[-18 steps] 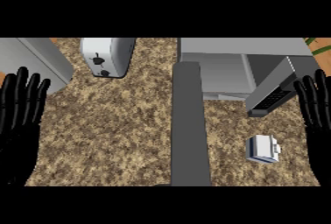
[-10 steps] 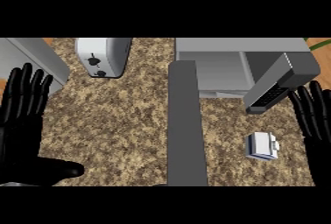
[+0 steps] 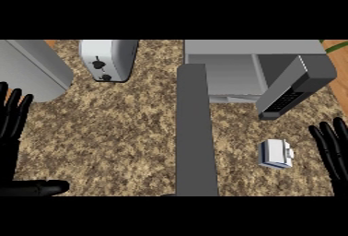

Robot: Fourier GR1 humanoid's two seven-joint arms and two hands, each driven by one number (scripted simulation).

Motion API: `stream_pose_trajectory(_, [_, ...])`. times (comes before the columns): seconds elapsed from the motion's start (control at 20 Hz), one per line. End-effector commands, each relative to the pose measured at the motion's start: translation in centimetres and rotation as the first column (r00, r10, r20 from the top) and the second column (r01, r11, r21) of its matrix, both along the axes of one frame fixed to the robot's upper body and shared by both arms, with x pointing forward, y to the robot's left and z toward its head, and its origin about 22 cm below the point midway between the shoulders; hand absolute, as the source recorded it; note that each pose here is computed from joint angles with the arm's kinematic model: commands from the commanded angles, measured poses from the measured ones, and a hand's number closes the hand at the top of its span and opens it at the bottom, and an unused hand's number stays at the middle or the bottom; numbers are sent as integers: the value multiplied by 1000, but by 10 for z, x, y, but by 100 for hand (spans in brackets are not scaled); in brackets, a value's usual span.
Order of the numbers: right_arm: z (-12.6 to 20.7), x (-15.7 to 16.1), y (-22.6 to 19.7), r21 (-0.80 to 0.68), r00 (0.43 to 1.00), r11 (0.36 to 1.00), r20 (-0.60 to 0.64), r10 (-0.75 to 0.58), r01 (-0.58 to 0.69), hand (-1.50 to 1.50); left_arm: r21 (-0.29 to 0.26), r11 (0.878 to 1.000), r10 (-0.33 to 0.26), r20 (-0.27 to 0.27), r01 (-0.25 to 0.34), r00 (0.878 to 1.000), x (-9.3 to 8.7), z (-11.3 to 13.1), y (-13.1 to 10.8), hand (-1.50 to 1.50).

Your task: Pick up the milk, place it into the microwave and close the microwave

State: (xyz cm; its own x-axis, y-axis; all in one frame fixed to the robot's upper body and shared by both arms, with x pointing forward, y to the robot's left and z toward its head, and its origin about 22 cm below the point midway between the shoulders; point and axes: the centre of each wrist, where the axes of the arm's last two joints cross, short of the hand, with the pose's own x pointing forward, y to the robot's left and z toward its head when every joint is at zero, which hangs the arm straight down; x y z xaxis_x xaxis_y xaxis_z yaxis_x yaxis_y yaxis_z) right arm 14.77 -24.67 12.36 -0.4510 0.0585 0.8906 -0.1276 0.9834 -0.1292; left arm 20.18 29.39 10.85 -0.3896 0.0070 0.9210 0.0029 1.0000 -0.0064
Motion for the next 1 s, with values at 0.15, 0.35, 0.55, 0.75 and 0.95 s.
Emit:
stream_pose_trajectory(0.15, [-8, -4, -9, -40, 996, 995, -28, -90, 89, -150, 5, 1000, -19, -15, 19, 1000, -12, 9, 14, -150])
stream_pose_trajectory(0.35, [-37, -3, -14, -36, 990, 993, -77, -119, 116, -150, 2, 1000, -11, -20, 11, 1000, -37, -11, 21, -150])
stream_pose_trajectory(0.55, [-49, 0, -19, -46, 988, 993, -106, -110, 106, -150, -23, 1000, -21, -13, 21, 1000, -51, -9, 30, -150])
stream_pose_trajectory(0.75, [-69, 13, -9, -40, 985, 993, -126, -119, 115, -150, -8, 1000, -29, -14, 29, 999, -49, -13, 32, -150])
stream_pose_trajectory(0.95, [-76, 6, -57, -32, 974, 987, -156, -162, 159, -150, -11, 1000, -6, -29, 6, 1000, -58, -12, 44, -150])
